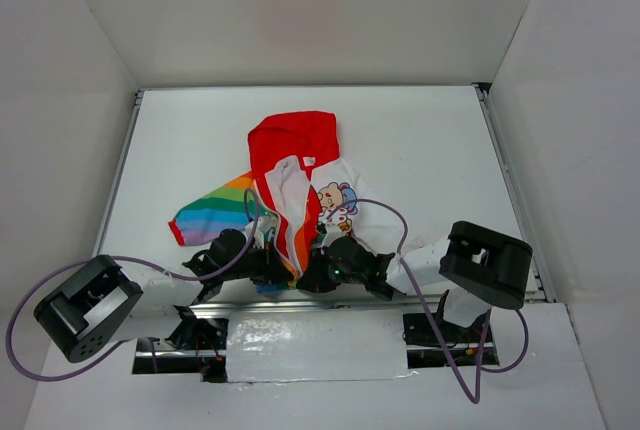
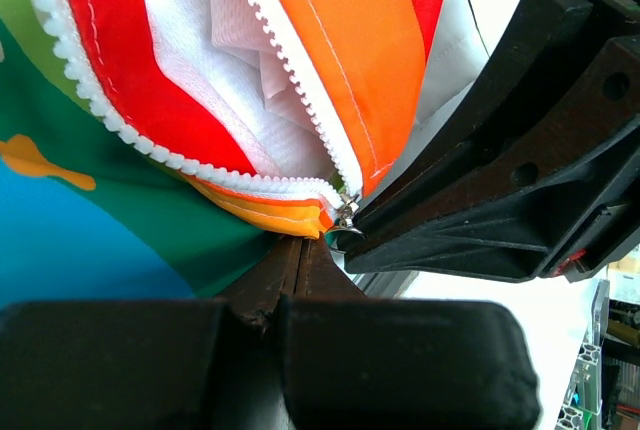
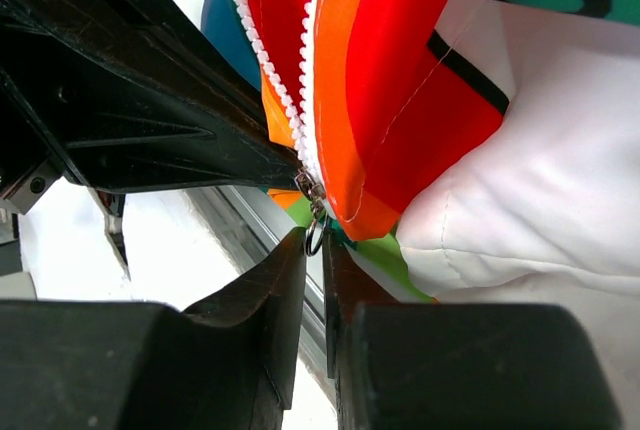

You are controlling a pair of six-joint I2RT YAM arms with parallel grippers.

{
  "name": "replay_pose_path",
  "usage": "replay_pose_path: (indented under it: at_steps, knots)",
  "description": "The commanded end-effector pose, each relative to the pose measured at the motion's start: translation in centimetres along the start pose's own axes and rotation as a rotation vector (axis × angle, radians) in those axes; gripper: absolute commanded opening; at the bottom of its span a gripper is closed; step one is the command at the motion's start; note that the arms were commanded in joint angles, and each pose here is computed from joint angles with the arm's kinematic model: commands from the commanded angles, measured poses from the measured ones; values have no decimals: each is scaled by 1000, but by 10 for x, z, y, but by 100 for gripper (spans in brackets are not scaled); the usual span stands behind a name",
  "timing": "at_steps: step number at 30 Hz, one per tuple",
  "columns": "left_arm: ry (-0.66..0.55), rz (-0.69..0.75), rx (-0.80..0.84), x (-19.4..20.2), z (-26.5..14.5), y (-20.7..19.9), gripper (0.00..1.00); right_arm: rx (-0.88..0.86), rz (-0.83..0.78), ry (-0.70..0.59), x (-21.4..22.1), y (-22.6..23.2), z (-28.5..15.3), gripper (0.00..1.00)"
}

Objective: Zip up the jacket

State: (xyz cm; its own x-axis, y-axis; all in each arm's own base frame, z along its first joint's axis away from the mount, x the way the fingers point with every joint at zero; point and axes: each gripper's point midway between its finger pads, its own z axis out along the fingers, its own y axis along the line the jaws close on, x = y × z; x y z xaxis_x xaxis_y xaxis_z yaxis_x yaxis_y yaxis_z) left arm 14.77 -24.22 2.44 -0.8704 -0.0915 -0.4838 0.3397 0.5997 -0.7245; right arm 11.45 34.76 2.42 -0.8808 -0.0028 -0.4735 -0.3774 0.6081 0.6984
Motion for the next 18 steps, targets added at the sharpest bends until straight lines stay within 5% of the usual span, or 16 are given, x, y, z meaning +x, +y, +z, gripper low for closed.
replay_pose_path:
  at_steps: [1,9,18]
  knots:
    - [-45,49,68,-18,3,-20,0,-25,7,-7,1,6,2,19]
    - [-45,49,70,-17,4,-20,0,-24,17,-15,-1,8,-1,1]
    - [-41,46,70,-16,4,-20,0,-1,36,-26,-3,5,-1,1]
